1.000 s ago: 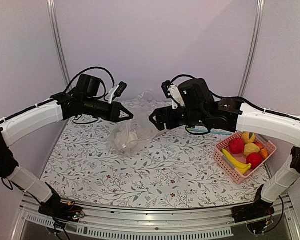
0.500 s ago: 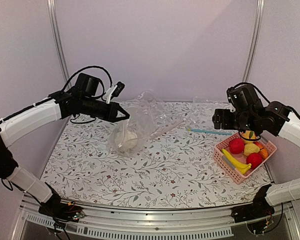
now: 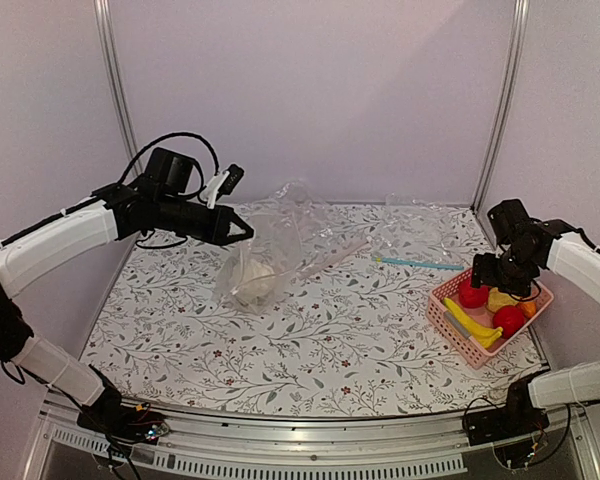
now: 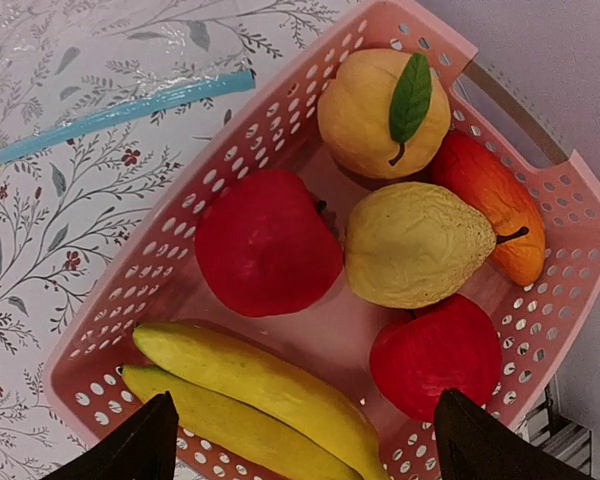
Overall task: Place the food in the zip-top bag and seal the zipper
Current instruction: Pick up the fake fruit from the bin.
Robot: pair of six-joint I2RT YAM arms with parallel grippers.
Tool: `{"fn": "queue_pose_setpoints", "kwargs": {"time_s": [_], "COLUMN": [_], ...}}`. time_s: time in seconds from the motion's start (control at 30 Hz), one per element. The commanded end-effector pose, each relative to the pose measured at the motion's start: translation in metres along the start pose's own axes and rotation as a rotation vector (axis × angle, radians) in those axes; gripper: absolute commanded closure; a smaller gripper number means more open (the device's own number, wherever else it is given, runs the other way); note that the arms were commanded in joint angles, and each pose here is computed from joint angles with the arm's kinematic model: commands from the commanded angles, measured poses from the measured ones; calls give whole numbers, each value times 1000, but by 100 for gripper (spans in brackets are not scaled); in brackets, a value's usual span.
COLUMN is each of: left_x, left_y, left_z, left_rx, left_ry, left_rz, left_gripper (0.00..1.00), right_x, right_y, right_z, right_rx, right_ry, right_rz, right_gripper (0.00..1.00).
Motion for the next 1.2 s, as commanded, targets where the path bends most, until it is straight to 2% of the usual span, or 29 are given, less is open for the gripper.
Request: {"fn": "queue_pose_setpoints", "kwargs": {"time_s": [0.0,0.2,0.43,0.6,1.17], "left_x": [2,0,-1,-2,-3], "left_y": [-6,-7,-7,-7,-7], "left_z": [7,7,9,10,16], "left_rx": [9,17,22,23,45], "left_ry": [18,7,10,12,7], "left_rz": [14,21,21,21,27], "left_gripper": [100,100,100,100,100], "right_x": [-25,-48,-68,-84,-104], "right_y": [0,14,20,17,7], "right_z": [-3,-1,12,16,28], "right_rx": [3,10,72,87,150], "right_ry": [43,107,149,120,40], "right_rz": [57,75,104,144,160], "right_gripper": [12,20,21,22,21]}}
Point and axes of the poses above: each gripper's point midway between its finger pads, its own x axis back along the fingers, its own z axis along the line the jaws close on, y = z × x, the point moved 7 cm from there along x, back along the fingers
